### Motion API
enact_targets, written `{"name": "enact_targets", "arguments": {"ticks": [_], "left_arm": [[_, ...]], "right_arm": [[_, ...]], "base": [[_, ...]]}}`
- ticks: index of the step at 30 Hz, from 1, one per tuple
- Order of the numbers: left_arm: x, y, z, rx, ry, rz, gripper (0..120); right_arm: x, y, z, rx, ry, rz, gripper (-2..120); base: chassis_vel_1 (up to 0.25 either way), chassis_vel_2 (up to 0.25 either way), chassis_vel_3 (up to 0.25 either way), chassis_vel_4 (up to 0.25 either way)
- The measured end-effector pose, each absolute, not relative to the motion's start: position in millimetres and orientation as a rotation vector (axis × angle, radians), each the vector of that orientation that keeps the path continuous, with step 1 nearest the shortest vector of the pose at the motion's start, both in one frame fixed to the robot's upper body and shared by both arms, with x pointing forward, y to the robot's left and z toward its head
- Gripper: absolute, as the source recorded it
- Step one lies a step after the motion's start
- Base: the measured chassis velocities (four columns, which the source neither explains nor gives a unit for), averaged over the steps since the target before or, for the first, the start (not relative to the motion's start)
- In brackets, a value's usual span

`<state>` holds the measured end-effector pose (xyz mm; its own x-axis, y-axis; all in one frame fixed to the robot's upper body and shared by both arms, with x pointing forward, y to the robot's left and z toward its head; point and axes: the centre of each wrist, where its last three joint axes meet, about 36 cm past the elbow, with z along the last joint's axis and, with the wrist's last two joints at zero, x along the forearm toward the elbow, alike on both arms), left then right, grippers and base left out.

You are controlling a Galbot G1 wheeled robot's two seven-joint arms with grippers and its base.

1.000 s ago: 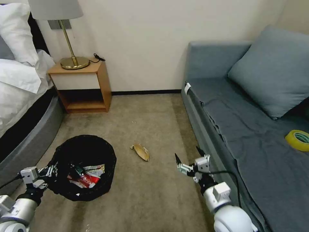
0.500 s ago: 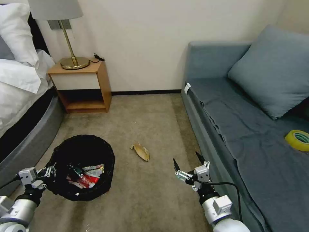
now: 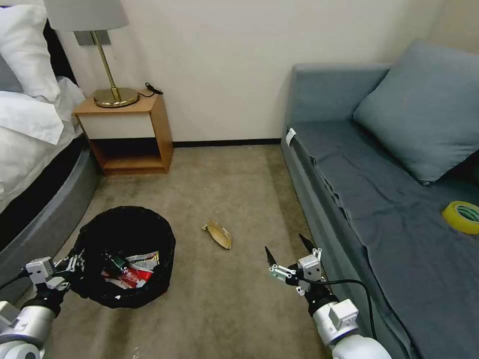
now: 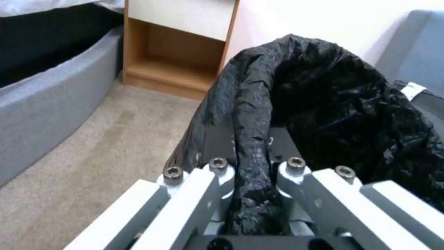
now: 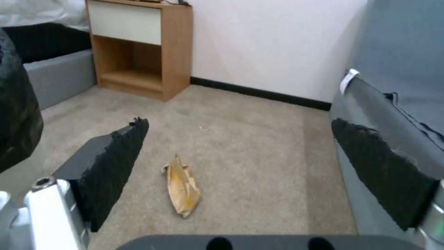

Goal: Pick up the trash bin, then pick up the garbage on the floor and place it into the trash bin.

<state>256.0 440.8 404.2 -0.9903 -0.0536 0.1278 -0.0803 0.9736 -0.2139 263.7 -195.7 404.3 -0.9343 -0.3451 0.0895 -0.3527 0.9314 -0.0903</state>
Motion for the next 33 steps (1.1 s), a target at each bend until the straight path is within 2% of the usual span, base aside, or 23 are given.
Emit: {"name": "enact_targets", "arguments": {"ticks": [9, 33], "left_arm": [[254.6, 438.9, 396.3, 0.142, -2.979, 0.344, 6], [249.2, 439.9, 403.1, 0.179, -2.994, 0.341, 6]], "right_arm": [[267.5, -197.6, 405.7, 0.604, -2.993, 0.182, 100], [271.6, -201.2, 406.2, 0.684, -2.998, 0.21, 100]], "base": [[0.0, 0.0, 0.0, 0.0], [0.0, 0.0, 0.0, 0.0]]}}
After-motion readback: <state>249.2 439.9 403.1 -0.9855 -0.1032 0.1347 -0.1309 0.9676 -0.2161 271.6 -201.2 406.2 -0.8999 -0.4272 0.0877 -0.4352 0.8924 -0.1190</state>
